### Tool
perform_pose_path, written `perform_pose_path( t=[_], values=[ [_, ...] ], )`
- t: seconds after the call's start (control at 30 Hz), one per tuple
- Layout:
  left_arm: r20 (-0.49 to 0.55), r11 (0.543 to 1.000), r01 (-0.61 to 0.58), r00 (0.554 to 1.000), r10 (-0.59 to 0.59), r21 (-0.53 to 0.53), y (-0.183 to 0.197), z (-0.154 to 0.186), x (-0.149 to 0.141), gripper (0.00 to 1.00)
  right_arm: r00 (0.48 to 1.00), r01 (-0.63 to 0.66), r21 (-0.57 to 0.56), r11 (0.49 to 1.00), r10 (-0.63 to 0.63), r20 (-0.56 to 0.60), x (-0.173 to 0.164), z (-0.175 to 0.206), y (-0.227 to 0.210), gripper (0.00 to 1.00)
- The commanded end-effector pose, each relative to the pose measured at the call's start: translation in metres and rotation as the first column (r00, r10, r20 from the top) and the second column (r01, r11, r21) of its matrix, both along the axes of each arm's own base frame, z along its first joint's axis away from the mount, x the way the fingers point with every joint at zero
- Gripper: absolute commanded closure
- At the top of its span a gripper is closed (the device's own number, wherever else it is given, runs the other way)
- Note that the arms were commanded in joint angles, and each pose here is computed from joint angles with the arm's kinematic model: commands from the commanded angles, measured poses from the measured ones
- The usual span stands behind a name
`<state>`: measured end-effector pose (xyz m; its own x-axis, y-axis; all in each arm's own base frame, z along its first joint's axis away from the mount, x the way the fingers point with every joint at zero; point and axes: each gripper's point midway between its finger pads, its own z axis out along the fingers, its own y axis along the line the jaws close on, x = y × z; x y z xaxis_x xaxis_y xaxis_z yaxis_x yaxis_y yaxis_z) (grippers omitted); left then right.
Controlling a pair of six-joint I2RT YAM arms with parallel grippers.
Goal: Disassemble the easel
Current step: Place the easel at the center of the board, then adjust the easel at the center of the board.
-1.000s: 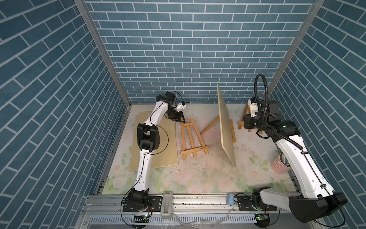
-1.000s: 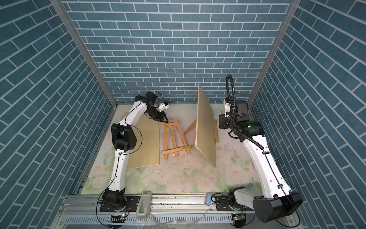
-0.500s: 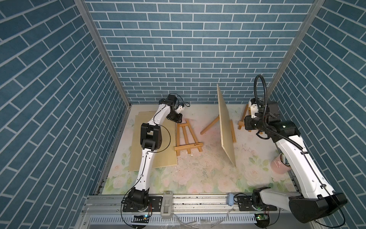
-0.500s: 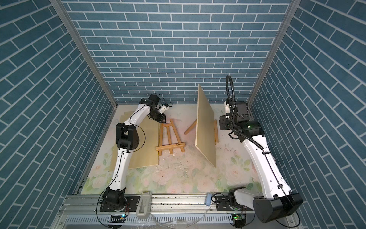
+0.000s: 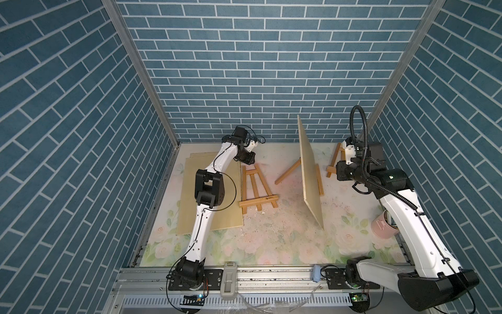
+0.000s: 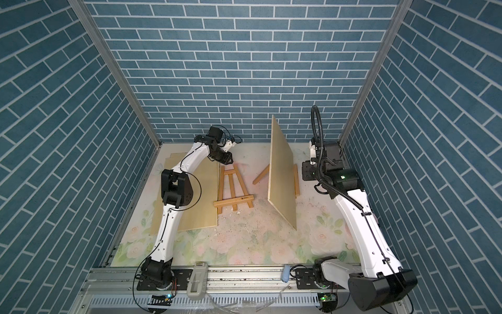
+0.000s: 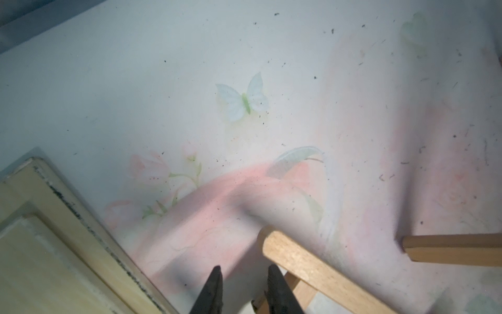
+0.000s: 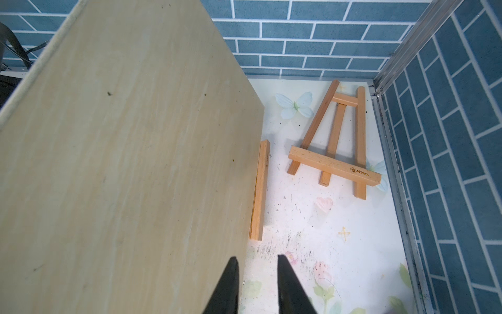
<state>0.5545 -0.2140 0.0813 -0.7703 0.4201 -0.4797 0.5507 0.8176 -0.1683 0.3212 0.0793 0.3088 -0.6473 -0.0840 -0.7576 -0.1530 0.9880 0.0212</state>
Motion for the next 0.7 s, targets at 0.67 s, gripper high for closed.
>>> perform_pose_path(
  t=[0.67],
  values=[
    [0.026,0.812,-0.533,0.832,0.554,-0.237,0.151,0.172,-0.098,0.74,0.991,-0.066,-0.043,0.997,0.070,0.118,-0.008,0.045,0.000,0.73]
  ],
)
